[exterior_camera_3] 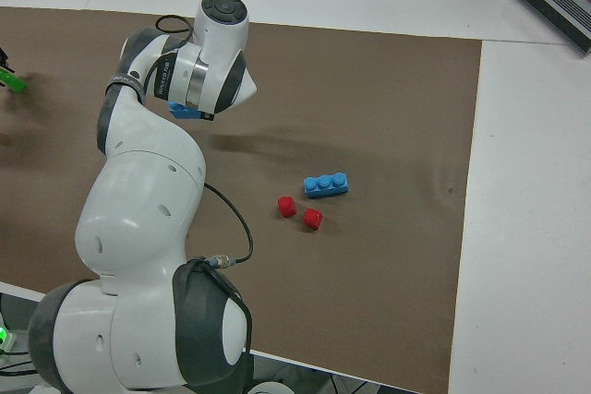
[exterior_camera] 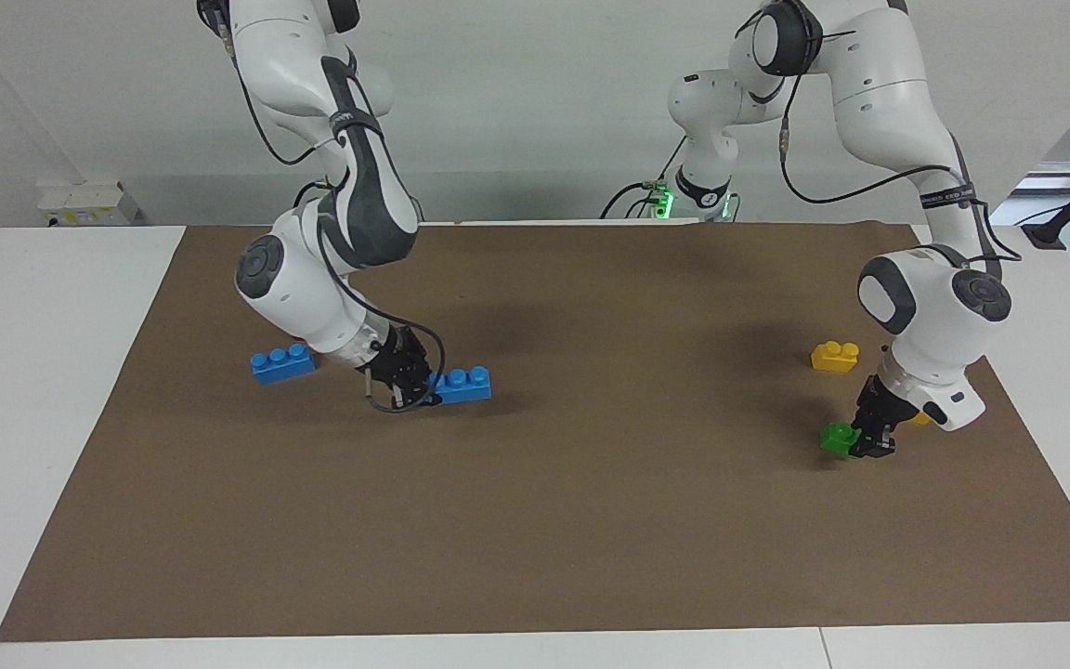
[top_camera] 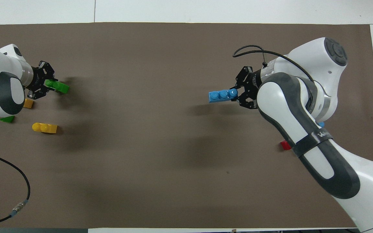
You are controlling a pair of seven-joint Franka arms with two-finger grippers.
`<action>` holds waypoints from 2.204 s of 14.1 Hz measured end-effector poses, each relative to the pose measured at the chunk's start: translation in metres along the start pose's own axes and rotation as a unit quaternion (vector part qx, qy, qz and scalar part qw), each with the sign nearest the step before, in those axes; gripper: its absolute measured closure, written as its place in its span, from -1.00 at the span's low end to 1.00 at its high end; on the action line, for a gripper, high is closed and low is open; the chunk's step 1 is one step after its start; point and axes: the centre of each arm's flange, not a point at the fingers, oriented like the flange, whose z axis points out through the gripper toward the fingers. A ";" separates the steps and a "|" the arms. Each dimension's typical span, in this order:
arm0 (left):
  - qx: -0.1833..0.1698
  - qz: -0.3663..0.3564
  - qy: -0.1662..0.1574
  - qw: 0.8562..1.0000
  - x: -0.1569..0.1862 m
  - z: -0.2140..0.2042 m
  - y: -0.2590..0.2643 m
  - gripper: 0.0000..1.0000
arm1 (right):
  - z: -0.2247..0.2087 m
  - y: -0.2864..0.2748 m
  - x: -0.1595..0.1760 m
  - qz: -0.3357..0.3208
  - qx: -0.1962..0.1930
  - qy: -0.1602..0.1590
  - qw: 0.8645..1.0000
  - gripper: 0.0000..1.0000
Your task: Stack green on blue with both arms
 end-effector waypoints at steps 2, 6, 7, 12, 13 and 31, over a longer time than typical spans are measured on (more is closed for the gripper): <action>-0.005 0.000 0.003 1.000 0.001 -0.001 0.001 0.32 | 0.016 0.006 -0.035 -0.006 0.011 0.002 1.000 0.30; -0.010 0.008 0.001 1.000 -0.008 -0.014 0.010 0.32 | 0.047 0.021 -0.071 -0.009 0.026 -0.017 0.999 0.30; -0.008 0.012 -0.002 1.000 -0.014 -0.026 0.014 0.32 | 0.056 0.025 -0.078 -0.007 0.030 -0.023 0.999 0.30; -0.001 -0.013 -0.020 1.000 -0.084 -0.114 0.034 0.32 | 0.095 0.045 -0.094 0.005 0.033 -0.035 0.999 0.30; 0.000 -0.024 -0.022 0.999 -0.102 -0.126 0.037 0.32 | 0.101 0.048 -0.095 0.005 0.032 -0.034 0.999 0.30; 0.029 -0.154 0.013 0.988 -0.415 -0.110 0.032 0.32 | 0.155 0.071 -0.107 0.053 0.020 -0.005 0.998 0.30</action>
